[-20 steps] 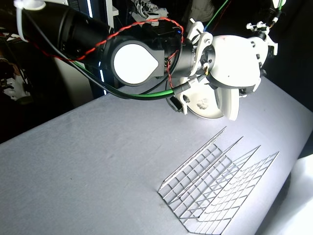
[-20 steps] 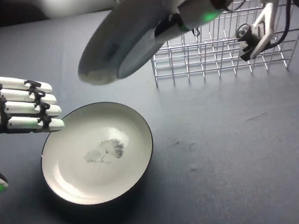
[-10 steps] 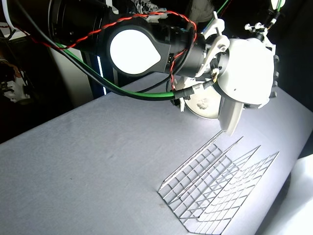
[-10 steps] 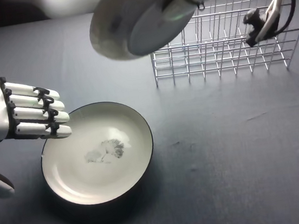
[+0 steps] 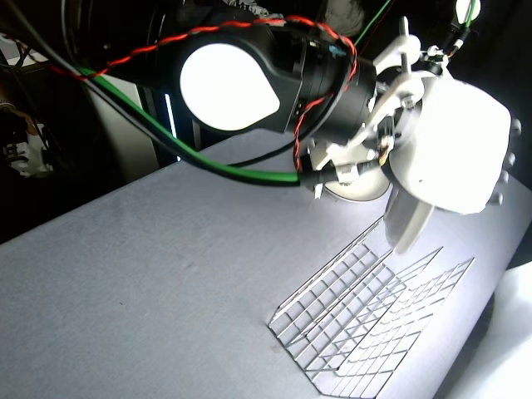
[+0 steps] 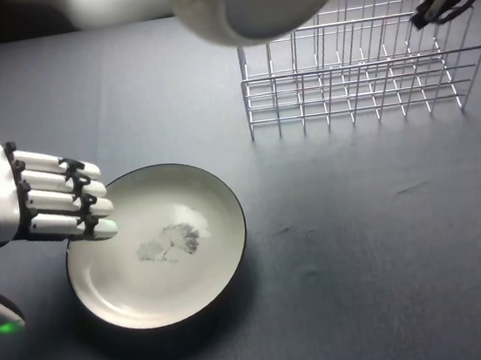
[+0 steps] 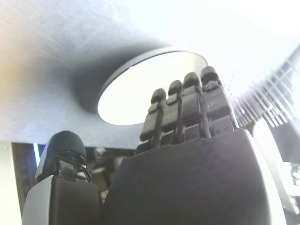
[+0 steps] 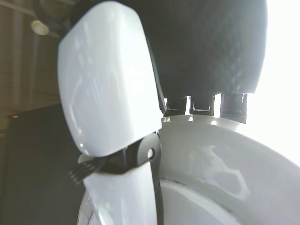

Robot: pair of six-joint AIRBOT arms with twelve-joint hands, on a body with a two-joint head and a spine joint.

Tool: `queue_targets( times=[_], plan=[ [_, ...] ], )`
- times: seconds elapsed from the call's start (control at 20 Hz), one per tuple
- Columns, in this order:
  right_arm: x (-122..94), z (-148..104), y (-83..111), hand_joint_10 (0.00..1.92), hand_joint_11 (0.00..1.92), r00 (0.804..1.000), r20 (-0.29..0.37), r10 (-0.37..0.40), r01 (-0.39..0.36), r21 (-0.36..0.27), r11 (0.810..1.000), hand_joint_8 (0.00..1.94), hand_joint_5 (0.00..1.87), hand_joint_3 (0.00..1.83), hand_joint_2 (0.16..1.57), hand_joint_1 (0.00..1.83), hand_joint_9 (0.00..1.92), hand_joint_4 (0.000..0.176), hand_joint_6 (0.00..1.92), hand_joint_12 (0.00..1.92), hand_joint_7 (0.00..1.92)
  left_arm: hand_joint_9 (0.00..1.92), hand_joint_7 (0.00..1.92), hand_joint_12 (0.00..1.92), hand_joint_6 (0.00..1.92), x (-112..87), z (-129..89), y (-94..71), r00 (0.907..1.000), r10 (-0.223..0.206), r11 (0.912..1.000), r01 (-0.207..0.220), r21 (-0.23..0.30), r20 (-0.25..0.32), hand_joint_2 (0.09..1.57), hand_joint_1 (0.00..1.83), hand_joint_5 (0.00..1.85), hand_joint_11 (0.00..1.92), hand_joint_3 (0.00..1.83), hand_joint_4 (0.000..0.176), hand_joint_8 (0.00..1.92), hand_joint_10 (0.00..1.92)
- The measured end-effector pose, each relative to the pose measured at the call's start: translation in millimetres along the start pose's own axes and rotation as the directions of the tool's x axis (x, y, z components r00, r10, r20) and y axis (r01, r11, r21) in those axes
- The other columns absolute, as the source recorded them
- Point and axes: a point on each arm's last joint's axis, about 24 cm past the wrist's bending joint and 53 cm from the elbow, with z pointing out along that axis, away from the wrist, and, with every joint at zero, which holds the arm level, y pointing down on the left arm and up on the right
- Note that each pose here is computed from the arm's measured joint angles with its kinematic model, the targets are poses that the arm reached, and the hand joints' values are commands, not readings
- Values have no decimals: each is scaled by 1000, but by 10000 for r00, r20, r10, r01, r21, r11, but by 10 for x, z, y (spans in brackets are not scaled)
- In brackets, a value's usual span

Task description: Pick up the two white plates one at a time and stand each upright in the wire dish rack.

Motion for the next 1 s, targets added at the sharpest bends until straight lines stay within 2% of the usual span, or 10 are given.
queue_targets(
  times=[0.15,0.2,0.35,0.5,0.6,0.75,1.0],
  plan=[
    [-121,-18,-60,670,897,9991,208,375,-379,225,9990,446,1078,0,1028,1504,1179,0,651,1423,1235,0,0,0,0,-8,20,-12,10000,-54,10000,54,43,29,1159,0,0,0,0,0,0,0],
    [-168,-20,-100,625,906,9982,292,531,-541,345,9979,385,1109,1,1019,1504,1208,0,630,1405,1255,0,0,1,5,-7,22,-18,9999,-104,9999,104,66,24,1164,0,13,3,0,0,0,0],
    [-260,-52,-175,634,892,9975,448,554,-579,569,9967,339,1082,1,1023,1503,1205,0,672,1420,1273,0,0,0,6,-1,22,-24,9998,-186,9998,186,94,12,1167,0,18,0,1,0,0,0],
    [-362,-103,-238,606,918,9960,634,628,-674,727,9951,390,1094,0,1019,1505,1211,0,641,1391,1261,0,0,0,6,24,22,-33,9995,-298,9995,298,130,-48,1160,0,16,0,0,0,0,0],
    [-446,-130,-281,580,927,9949,792,632,-696,814,9942,466,1053,1,1021,1505,1227,0,688,1389,1231,16,23,11,16,24,24,-40,9995,-316,9994,317,157,-51,1156,0,47,24,0,0,8,6],
    [-578,-181,-398,655,902,9926,1054,604,-712,1014,9923,456,1068,2,1025,1504,1192,0,671,1412,1229,0,0,0,3,25,32,-32,9995,-307,9995,308,122,-53,1146,0,9,0,0,0,0,0],
    [-654,-267,-633,623,936,9914,1220,472,-646,1423,9877,435,1068,0,1022,1505,1196,0,674,1380,1244,0,0,0,4,-2,65,15,9992,-396,9992,396,-3,56,1156,0,20,0,0,0,0,0]
  ],
)
